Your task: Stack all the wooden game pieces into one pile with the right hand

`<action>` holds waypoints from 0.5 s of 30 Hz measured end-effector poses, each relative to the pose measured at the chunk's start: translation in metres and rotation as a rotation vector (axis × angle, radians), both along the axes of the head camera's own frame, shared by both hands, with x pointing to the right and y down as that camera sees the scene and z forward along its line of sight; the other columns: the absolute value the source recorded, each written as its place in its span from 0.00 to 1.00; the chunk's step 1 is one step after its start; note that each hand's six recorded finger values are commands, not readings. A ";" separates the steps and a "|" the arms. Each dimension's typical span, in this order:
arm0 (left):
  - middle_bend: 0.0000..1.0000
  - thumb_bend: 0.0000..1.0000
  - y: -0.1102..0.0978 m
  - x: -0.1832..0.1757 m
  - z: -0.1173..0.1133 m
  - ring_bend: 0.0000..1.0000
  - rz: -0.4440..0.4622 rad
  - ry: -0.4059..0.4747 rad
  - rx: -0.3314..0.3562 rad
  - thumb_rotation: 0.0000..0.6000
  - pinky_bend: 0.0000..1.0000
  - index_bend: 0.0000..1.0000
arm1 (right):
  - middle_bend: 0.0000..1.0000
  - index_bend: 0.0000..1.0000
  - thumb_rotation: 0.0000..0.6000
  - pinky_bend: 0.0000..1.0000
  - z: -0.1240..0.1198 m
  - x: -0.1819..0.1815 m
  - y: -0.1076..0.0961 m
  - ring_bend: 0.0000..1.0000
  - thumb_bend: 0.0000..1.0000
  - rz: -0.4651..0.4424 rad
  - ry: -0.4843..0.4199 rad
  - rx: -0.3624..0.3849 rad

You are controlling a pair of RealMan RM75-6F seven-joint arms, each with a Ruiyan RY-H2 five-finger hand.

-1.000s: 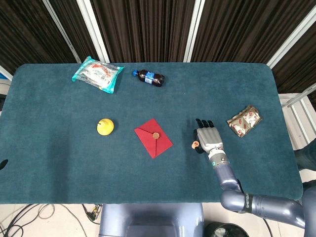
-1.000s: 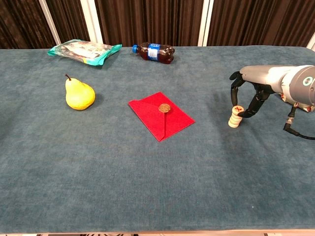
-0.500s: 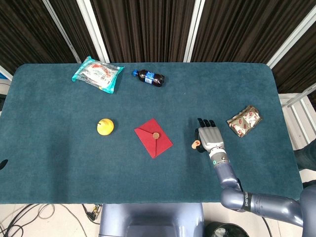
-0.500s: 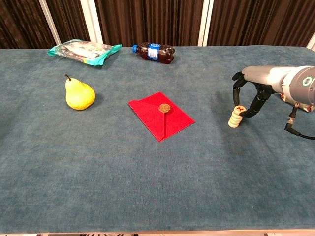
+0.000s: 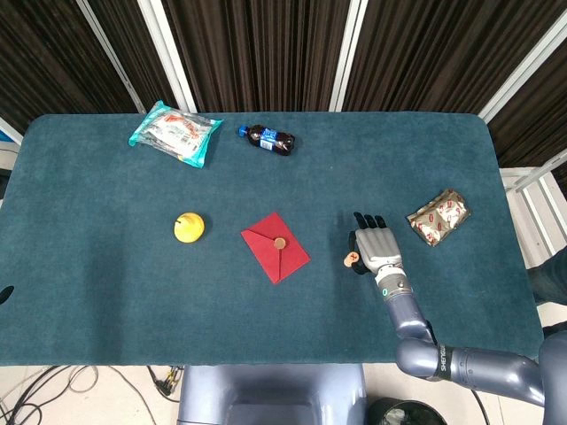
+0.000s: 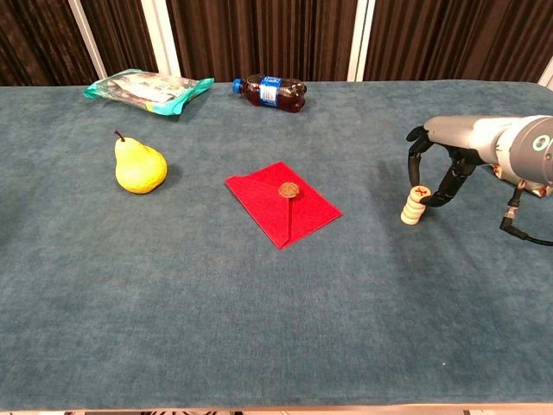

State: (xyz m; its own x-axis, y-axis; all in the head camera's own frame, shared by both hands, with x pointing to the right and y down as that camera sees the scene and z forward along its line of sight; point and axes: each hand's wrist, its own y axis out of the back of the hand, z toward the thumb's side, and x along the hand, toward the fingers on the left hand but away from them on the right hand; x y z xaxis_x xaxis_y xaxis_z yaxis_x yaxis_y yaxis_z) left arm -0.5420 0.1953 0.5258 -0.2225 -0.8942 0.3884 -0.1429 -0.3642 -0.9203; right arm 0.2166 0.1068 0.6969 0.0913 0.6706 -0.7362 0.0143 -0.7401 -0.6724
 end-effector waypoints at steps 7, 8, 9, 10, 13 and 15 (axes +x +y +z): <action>0.00 0.15 0.000 0.000 0.000 0.00 0.000 0.000 0.001 1.00 0.00 0.07 | 0.00 0.48 1.00 0.00 0.002 -0.001 0.001 0.00 0.37 0.002 -0.004 -0.006; 0.00 0.15 0.000 0.000 0.000 0.00 0.000 0.001 0.001 1.00 0.00 0.07 | 0.00 0.47 1.00 0.00 0.002 -0.002 0.001 0.00 0.37 0.001 -0.007 -0.006; 0.00 0.15 0.000 0.000 0.000 0.00 0.001 0.001 0.000 1.00 0.00 0.07 | 0.00 0.47 1.00 0.00 0.002 -0.003 0.001 0.00 0.37 0.000 -0.007 -0.005; 0.00 0.15 0.000 0.000 0.000 0.00 0.001 0.001 0.000 1.00 0.00 0.07 | 0.00 0.47 1.00 0.00 0.001 -0.003 0.001 0.00 0.37 0.000 -0.007 -0.005; 0.00 0.15 0.000 0.000 0.000 0.00 0.000 0.002 0.001 1.00 0.00 0.07 | 0.00 0.47 1.00 0.00 0.001 -0.004 0.000 0.00 0.37 0.002 -0.009 -0.002; 0.00 0.15 0.000 0.000 0.000 0.00 -0.001 0.002 0.001 1.00 0.00 0.07 | 0.00 0.47 1.00 0.00 0.000 -0.003 0.000 0.00 0.37 0.002 -0.009 0.001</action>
State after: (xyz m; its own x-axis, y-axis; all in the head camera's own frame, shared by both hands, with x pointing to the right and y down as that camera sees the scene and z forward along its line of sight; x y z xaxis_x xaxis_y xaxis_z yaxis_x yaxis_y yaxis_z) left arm -0.5423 0.1949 0.5256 -0.2220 -0.8947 0.3877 -0.1452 -0.3628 -0.9205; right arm 0.2132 0.1065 0.6972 0.0966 0.6714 -0.7348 0.0214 -0.7394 -0.6729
